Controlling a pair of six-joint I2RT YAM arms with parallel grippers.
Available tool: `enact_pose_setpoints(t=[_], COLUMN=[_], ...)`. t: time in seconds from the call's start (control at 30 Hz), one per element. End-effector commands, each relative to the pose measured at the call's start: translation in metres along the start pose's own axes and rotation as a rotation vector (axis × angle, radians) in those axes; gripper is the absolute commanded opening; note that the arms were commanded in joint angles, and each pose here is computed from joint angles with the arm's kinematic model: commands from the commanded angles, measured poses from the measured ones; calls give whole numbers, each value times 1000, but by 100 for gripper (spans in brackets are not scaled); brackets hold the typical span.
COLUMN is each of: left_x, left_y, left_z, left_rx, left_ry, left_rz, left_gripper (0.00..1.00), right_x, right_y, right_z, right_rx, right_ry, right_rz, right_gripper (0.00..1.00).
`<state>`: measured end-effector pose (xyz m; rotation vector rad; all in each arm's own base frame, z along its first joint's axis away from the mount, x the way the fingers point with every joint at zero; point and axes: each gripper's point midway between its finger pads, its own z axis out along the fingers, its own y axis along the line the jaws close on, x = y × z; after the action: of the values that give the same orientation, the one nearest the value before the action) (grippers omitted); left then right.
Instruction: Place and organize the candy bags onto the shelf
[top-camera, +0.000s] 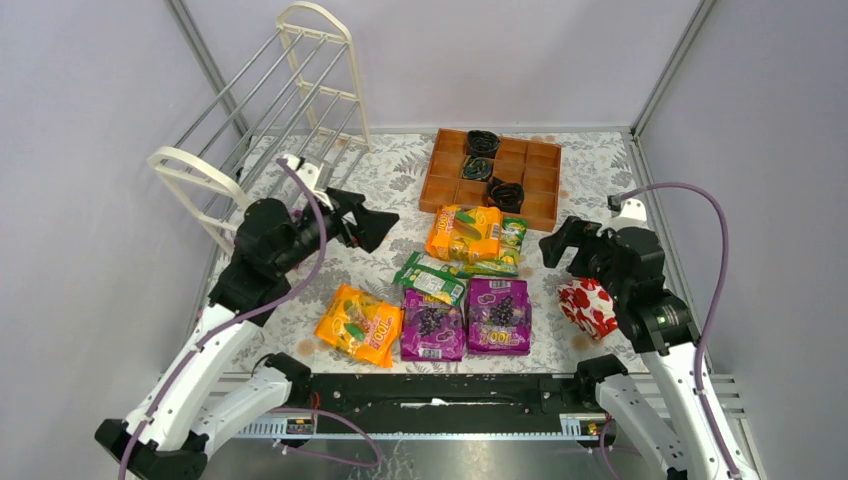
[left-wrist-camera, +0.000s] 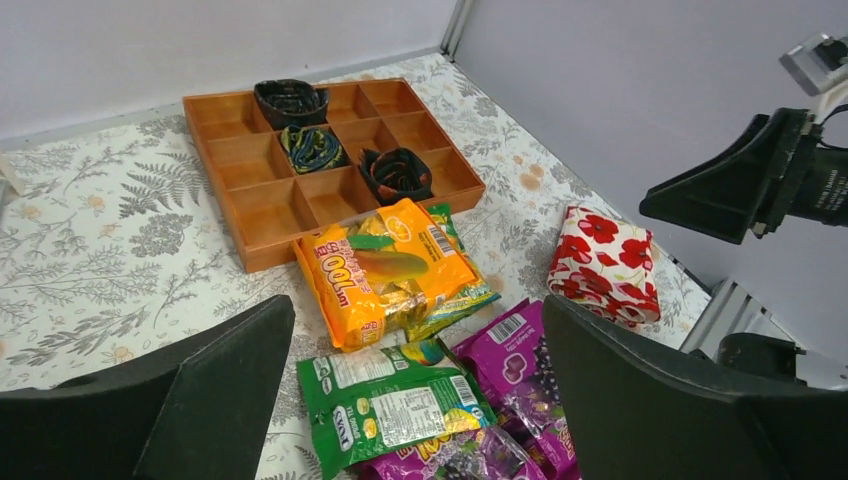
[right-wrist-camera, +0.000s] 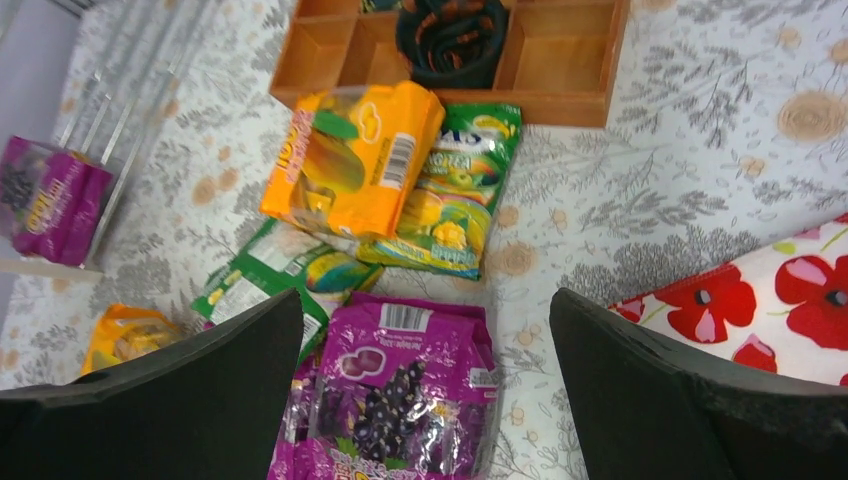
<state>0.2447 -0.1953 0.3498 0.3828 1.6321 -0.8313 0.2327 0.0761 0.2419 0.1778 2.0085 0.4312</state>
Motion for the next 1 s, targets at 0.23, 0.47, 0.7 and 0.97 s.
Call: enact_pose_setpoints(t=[0.23,0.47,0.7,0.97], left_x=[27,47,55,53], left_y=[37,44,38,31], left_z=[20,22,27,23], left_rx=[-176,-197,-158,-129], left_ry=[71,105,120,103], left_rz=[59,21,-23,-45], left_gripper=[99,99,99,99], right_x=[56,86,52,62], right_y=[16,37,55,36], right_z=[48,76,133,174], right_rx=[-127,-185,-209,-100], right_ry=[218,278,129,81], right_rz=[62,88,205,338], right_gripper=[100,100,100,100])
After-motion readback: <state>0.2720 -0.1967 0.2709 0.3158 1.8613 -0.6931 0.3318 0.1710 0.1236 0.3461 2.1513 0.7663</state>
